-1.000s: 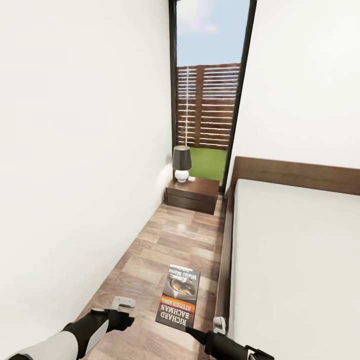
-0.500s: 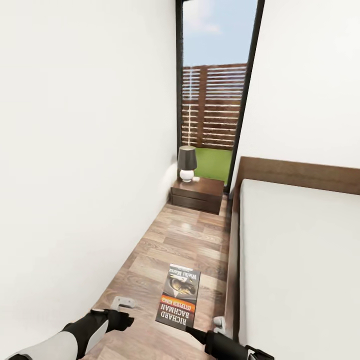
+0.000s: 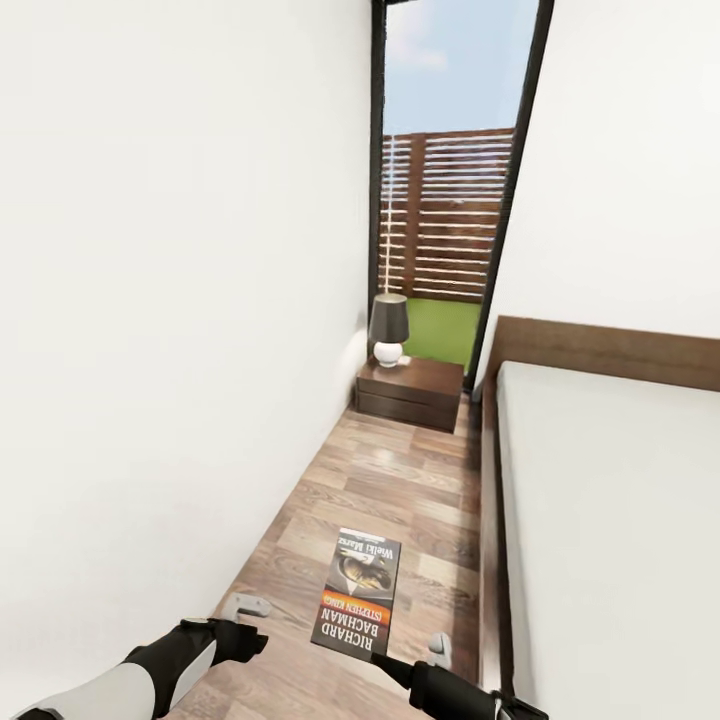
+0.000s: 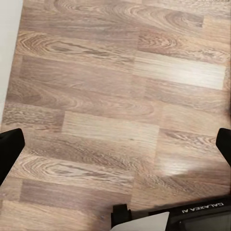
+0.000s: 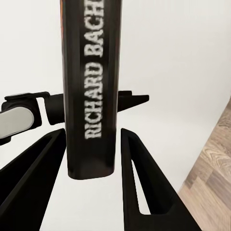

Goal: In the bedroom, move the book from the bed onto either nightstand, and place the two sandals side by side next to the bed.

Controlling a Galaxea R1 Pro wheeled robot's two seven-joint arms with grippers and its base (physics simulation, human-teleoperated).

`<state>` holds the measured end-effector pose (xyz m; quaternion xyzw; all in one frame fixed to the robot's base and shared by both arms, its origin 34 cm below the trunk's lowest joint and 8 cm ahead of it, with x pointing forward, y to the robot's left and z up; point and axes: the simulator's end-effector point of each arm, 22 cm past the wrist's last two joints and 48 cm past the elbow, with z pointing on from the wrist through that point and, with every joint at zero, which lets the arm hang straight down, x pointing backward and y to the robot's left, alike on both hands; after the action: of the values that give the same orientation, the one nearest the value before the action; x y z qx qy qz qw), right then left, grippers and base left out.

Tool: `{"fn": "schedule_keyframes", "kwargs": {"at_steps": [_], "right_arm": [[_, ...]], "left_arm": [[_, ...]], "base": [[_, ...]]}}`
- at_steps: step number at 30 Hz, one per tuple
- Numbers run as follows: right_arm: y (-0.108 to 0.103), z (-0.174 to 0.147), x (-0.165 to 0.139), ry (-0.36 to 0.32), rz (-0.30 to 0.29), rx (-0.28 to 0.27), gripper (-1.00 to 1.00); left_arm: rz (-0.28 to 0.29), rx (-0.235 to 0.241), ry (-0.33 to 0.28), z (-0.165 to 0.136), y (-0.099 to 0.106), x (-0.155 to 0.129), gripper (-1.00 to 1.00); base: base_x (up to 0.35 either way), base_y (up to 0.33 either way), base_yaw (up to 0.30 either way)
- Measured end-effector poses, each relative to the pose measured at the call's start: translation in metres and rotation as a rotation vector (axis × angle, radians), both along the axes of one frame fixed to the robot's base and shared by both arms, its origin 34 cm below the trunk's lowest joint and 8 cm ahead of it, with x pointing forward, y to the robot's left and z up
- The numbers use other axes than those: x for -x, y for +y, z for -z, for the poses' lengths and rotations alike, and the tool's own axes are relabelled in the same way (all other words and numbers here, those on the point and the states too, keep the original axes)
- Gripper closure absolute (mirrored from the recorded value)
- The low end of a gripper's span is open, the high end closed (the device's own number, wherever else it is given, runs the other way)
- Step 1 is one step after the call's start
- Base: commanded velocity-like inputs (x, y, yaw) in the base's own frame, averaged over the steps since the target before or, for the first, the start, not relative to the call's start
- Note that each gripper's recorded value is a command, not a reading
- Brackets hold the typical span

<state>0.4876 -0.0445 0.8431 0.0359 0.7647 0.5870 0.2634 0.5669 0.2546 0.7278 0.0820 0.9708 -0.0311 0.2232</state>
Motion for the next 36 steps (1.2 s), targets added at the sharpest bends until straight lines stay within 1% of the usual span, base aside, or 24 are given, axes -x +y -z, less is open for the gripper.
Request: {"fn": "schedule_keyframes", "kwargs": {"at_steps": [36], "right_arm": [[0.001,-0.022,-0.008,-0.055,0.002,-0.003,1.0]], "left_arm": [[0.008,0.0,-0.059,-0.026,-0.002,-0.015,-1.0]], "base": [[0.005,0.009,0.001]]}}
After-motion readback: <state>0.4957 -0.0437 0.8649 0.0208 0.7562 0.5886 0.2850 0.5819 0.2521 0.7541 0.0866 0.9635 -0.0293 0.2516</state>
